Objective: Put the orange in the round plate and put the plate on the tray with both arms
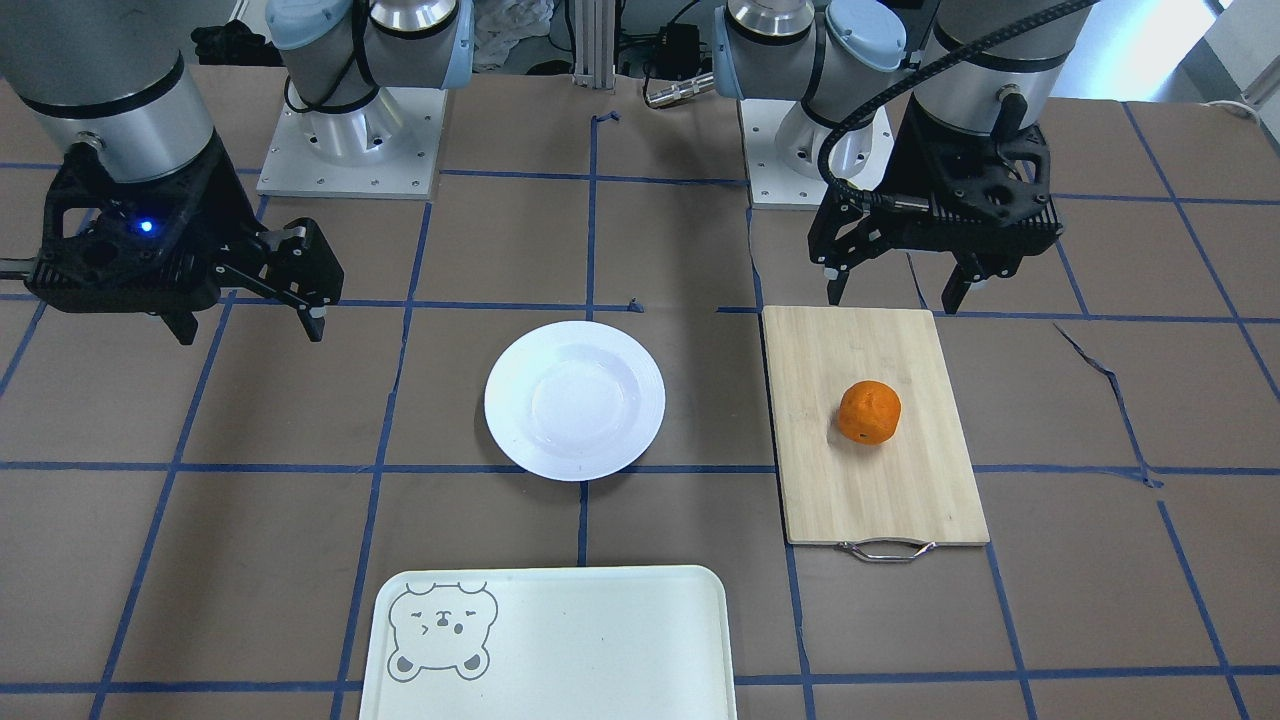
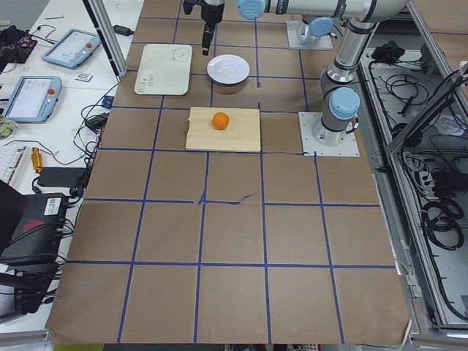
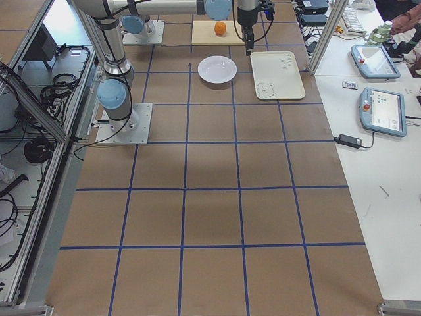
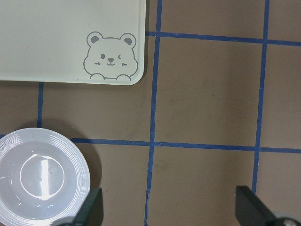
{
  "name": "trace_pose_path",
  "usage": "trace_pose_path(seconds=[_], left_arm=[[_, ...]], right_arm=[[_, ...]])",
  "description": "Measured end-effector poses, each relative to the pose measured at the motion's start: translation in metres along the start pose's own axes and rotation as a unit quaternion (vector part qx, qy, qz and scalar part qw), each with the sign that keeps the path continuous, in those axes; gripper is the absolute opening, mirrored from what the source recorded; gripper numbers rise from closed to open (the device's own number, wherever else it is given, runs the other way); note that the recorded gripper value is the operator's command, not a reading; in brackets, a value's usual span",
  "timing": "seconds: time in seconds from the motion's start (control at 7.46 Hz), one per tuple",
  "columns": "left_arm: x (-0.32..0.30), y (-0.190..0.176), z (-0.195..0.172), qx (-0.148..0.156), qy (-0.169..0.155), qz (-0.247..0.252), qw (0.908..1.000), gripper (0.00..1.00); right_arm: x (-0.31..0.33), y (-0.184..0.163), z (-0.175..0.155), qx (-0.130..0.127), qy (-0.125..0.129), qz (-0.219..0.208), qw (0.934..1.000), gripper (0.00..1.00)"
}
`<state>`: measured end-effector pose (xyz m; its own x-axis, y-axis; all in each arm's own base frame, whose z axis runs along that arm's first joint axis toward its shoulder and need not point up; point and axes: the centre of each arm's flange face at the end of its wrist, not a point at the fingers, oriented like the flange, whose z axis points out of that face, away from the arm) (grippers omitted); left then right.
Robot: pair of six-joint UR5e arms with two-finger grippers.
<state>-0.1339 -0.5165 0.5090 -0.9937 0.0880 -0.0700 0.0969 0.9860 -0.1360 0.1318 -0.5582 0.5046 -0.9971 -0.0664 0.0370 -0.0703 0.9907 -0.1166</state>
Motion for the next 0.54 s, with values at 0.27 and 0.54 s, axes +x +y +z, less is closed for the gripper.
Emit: trace_pose_path(seconds=[0.27,0.54], left_arm=[[-0.0003,0.0006,0.0009,-0.004,0.001,-0.003,1.0,1.0],[0.0005,0.0044,0.0007,-0.02,0.005,-0.031,0.9993,1.0]], right_arm=[[0.0001,0.0,-0.0001,0.0,0.0,0.0,1.0,1.0],[0.0001,0.0004,-0.0007,0.0,0.0,0.0,1.0,1.0]])
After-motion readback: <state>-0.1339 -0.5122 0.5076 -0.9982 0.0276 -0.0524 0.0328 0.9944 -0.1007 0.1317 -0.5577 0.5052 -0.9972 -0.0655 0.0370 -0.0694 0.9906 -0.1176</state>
